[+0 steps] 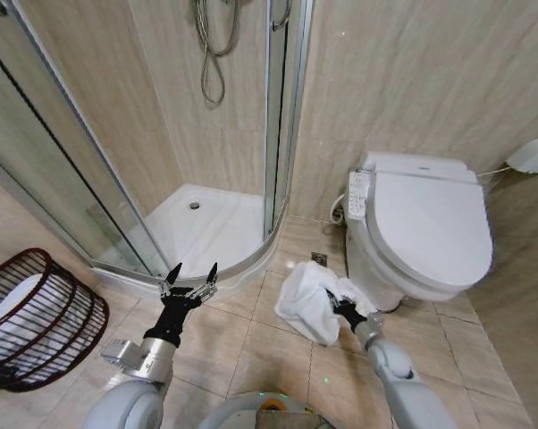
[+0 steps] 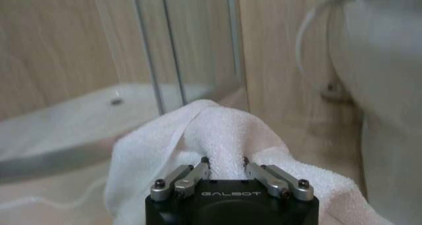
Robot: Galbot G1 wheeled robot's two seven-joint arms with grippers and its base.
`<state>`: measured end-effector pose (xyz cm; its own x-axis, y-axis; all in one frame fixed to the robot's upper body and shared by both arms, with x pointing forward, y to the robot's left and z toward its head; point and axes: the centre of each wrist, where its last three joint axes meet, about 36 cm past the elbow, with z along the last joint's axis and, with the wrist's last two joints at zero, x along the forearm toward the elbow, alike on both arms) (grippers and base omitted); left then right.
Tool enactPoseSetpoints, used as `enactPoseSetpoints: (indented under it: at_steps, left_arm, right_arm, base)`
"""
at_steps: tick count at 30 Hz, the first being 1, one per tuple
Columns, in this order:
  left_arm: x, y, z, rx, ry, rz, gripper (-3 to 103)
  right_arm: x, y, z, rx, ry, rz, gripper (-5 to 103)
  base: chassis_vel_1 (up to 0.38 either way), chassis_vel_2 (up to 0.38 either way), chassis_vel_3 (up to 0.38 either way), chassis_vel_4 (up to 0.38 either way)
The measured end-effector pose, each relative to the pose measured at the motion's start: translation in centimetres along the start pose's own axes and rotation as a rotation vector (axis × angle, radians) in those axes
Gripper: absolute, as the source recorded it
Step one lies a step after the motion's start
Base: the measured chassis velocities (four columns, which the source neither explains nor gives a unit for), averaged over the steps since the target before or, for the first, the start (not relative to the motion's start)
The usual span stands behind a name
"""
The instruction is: Discard the used towel into the hamper.
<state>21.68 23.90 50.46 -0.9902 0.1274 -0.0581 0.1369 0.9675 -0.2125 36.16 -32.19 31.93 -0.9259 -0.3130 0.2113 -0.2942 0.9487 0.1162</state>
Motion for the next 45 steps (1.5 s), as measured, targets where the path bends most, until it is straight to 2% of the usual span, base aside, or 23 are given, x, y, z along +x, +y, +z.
enactPoseSetpoints:
  at_steps: [11,23,33,45]
  left_arm:
    - [0.0,0.0,0.0,0.0,0.0,0.0,100]
    - [0.0,0.0,0.0,0.0,0.0,0.0,100]
    - [0.0,0.0,0.0,0.0,0.0,0.0,100]
    - [0.0,0.0,0.0,0.0,0.0,0.0,100]
  right_arm:
    - [3.1,3.5,-7.3,0.058,-0.159,-0.057,14]
    - [5.4,4.6,-13.0,0.103,-0.271,-0.059,14]
    - [8.9,6.1,-19.4,0.158,-0.415,-0.051,14]
    - [12.1,6.8,-22.4,0.177,-0.503,-0.012,14]
  base:
    - [0.0,0.0,0.0,0.0]
    - [0.0,0.0,0.0,0.0]
    - [0.0,0.0,0.0,0.0]
    - [0.0,0.0,0.0,0.0]
